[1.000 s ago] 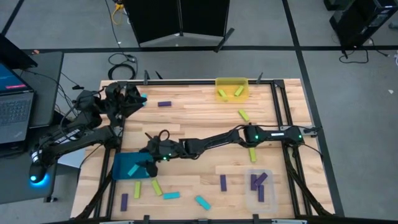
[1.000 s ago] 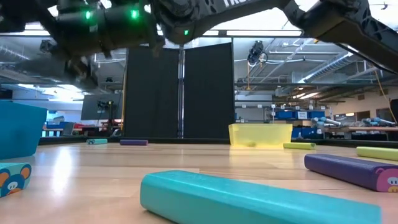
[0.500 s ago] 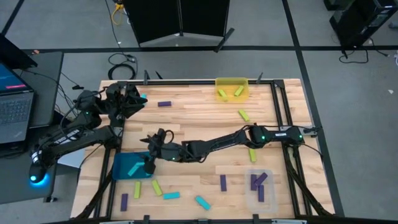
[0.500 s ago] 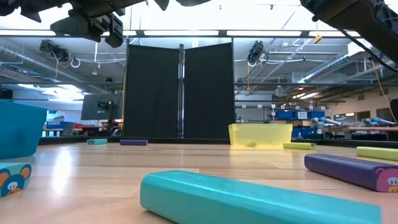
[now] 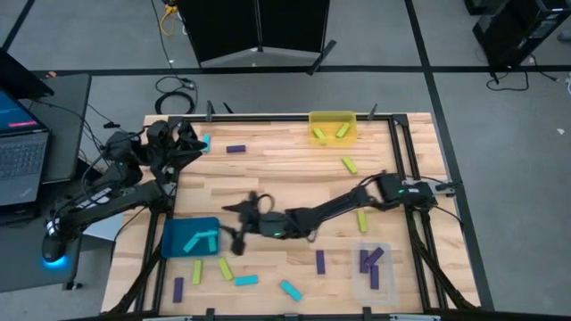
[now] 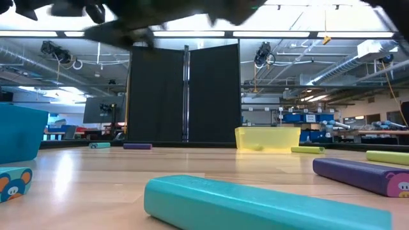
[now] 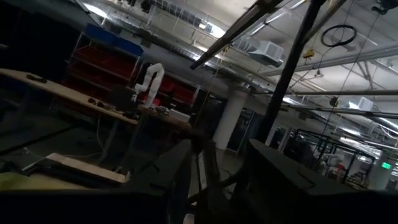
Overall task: Sort blocks
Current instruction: Put the top purple block into the transparent bin
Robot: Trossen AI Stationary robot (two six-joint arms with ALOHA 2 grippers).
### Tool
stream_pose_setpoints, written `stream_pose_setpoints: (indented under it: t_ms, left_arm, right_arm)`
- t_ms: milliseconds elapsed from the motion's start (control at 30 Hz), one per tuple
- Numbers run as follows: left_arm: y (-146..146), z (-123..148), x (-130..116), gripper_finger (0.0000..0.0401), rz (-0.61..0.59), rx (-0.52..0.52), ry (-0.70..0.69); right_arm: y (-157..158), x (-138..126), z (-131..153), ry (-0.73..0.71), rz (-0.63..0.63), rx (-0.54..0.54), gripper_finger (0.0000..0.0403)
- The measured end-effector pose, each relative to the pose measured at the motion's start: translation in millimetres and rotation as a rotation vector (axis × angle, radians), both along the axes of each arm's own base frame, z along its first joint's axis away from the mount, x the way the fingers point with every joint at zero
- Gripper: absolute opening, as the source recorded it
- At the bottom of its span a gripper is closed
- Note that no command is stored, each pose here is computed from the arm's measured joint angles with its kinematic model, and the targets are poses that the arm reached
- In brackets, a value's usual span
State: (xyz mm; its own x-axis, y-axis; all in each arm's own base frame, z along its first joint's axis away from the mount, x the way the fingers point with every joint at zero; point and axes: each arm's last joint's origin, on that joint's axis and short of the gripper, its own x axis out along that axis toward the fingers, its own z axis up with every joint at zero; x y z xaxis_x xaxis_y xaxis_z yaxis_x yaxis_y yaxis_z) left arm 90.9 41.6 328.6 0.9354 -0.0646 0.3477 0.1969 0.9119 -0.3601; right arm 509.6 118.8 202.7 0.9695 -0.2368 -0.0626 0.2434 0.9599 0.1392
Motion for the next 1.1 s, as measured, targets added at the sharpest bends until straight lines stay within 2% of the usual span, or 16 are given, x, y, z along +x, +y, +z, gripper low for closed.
stream_pose_setpoints:
  t_ms: [100, 200, 367, 567, 700, 867, 1000, 1100]
  left_arm:
    - [3.6, -6.4, 2.9, 0.0160, 0.062, -0.035, 0.053]
    - [11.6, -20.6, 10.1, 0.0160, 0.173, -0.096, 0.176]
    - [32.7, -52.0, 32.2, 0.0160, 0.363, -0.200, 0.445]
    - [63.5, -87.7, 72.1, 0.0160, 0.453, -0.197, 0.790]
    - [88.7, -96.7, 104.9, 0.0160, 0.473, -0.112, 1.092]
    - [116.8, -102.6, 138.2, 0.0165, 0.421, 0.080, 1.462]
    - [136.8, -108.8, 157.7, 0.0177, 0.329, 0.232, 1.657]
    - [151.0, -116.7, 163.8, 0.0190, 0.238, 0.287, 1.769]
  right_arm:
    - [-11.9, -44.5, 3.8, -0.048, -0.045, 0.015, 0.0252]
    - [-27.2, -92.4, 1.7, -0.083, -0.094, 0.024, 0.0249]
    - [-49.4, -164.4, -0.2, -0.118, -0.220, 0.033, 0.0249]
    - [-63.1, -227.9, -1.4, -0.184, -0.267, 0.062, 0.0247]
    - [-63.4, -251.9, -6.6, -0.205, -0.252, 0.093, 0.0246]
    - [-60.6, -261.5, -8.2, -0.195, -0.296, 0.077, 0.0245]
    - [-62.4, -262.9, -3.0, -0.199, -0.308, 0.029, 0.0245]
    - [-65.7, -265.2, 4.3, -0.214, -0.321, -0.001, 0.0244]
